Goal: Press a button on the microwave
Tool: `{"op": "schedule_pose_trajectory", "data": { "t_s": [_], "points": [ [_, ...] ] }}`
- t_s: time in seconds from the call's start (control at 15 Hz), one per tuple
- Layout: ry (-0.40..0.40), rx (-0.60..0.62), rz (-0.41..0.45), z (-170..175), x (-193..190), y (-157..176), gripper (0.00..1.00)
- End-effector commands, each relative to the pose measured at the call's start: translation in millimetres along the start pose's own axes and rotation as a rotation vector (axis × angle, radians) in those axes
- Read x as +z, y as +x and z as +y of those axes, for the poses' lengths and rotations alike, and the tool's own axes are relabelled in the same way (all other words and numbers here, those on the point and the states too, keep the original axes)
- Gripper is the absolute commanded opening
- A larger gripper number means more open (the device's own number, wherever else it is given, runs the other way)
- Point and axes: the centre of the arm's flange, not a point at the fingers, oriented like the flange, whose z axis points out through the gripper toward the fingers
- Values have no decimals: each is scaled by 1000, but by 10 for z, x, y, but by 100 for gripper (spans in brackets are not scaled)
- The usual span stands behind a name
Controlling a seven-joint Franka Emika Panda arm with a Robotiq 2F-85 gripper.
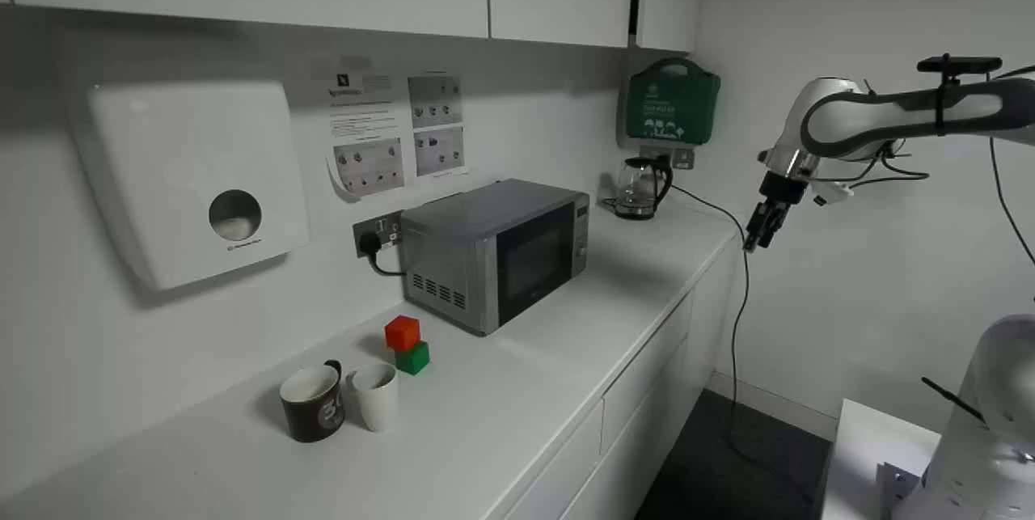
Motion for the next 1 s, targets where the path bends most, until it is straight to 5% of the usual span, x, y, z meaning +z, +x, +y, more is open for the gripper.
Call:
{"op": "schedule_pose_trajectory", "data": {
  "t_s": [0.0,0.4,0.87,0.93],
  "points": [
    [0,0,0,0,-1,0,100],
    [0,0,1,0,-3,-1,100],
    [191,185,128,-414,62,397,100],
    [213,194,151,-465,98,474,75]
  ]
}}
